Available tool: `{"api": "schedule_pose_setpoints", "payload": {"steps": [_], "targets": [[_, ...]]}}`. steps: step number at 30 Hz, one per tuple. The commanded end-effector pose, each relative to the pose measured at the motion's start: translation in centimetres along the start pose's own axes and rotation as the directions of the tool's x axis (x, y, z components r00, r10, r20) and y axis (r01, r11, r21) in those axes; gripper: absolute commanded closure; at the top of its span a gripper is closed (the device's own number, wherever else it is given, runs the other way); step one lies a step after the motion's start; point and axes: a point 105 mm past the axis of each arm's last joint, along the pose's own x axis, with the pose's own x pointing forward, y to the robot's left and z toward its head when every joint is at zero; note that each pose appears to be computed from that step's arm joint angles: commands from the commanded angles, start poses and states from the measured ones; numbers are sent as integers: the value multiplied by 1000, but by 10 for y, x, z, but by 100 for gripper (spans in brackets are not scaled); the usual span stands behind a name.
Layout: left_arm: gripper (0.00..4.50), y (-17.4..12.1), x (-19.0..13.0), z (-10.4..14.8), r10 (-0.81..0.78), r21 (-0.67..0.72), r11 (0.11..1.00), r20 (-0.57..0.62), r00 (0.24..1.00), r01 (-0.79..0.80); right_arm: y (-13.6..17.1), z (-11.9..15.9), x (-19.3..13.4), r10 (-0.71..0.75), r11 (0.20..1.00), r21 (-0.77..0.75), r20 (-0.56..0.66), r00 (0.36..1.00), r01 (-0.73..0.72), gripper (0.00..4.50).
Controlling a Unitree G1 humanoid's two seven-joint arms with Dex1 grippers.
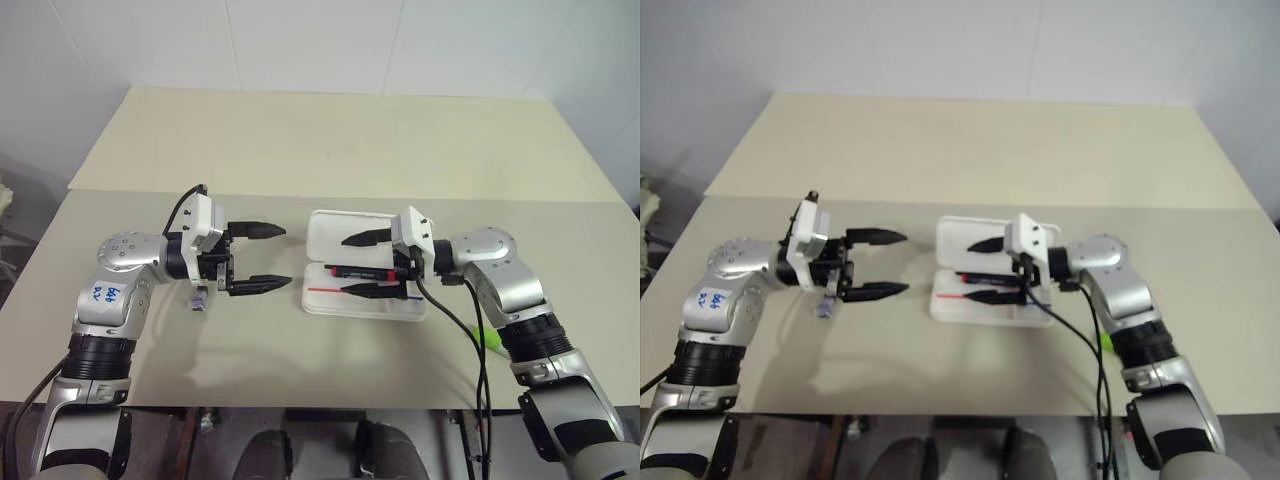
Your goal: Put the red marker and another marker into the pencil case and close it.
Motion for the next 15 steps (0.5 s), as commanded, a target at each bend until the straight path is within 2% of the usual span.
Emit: {"api": "schedule_pose_setpoints", "payload": {"steps": [1, 4, 9, 11, 13, 15], "targets": [[0, -4, 2, 8, -16, 29, 999, 21, 1000, 16, 12, 27, -7, 6, 1000, 11, 90, 996, -7, 4], [0, -8, 3, 8, -34, 18, 999, 23, 999, 33, 26, 35, -14, -9, 998, 64, 115, 993, 2, 4], [0, -18, 6, 8, -69, 14, 998, 22, 997, 68, 46, 31, -33, -87, 988, 136, 81, 993, 75, 4], [0, -25, 9, 6, -87, 14, 996, 22, 996, 87, 52, 24, -54, -201, 965, 181, 45, 979, 190, 4], [0, -30, 11, 2, -103, 15, 995, 16, 995, 103, 54, 13, -79, -353, 915, 198, -30, 935, 352, 4], [0, -33, 12, 0, -108, 12, 994, 16, 994, 108, 56, 6, -96, -441, 873, 195, -75, 894, 447, 4]]}}
